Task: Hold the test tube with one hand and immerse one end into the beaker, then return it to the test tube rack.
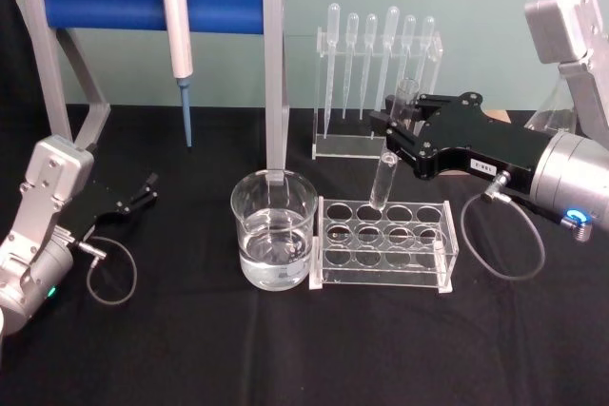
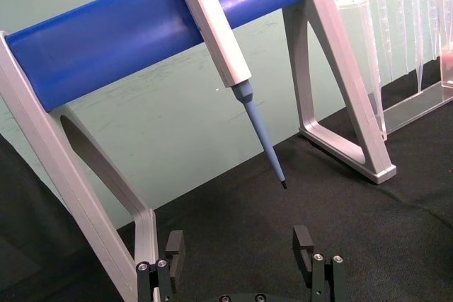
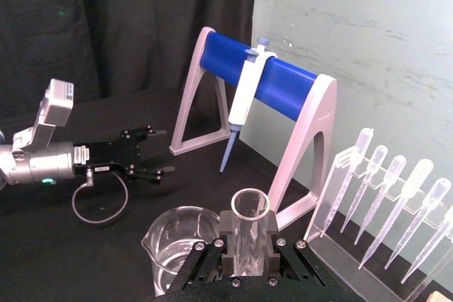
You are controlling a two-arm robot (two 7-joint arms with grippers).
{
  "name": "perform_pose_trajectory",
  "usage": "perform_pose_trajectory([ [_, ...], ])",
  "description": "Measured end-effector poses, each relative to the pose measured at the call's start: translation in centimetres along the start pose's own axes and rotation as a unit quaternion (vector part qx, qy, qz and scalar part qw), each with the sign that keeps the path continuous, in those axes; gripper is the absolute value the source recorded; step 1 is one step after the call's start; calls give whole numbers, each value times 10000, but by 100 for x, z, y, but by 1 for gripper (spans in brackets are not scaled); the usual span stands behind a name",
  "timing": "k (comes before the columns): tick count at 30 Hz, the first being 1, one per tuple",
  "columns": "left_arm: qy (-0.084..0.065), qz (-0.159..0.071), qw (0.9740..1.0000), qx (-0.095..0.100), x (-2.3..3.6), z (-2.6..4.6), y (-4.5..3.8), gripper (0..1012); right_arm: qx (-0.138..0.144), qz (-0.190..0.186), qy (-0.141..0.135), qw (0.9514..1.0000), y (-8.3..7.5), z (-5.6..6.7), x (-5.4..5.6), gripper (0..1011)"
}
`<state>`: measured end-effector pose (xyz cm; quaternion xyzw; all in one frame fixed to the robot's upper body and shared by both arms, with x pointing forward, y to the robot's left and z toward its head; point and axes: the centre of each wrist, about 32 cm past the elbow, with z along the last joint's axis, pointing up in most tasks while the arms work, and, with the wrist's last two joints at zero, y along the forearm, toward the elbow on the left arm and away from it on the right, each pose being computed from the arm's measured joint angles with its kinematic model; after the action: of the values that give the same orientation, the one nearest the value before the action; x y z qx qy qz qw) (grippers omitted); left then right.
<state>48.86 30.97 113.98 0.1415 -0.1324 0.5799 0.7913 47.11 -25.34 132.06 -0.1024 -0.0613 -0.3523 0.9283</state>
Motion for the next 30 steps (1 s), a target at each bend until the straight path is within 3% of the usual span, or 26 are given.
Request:
perform_pose_trajectory([
  [30, 0, 0, 10000, 0, 0, 0, 0, 1000, 0, 0, 0, 10000, 0, 0, 0, 228],
])
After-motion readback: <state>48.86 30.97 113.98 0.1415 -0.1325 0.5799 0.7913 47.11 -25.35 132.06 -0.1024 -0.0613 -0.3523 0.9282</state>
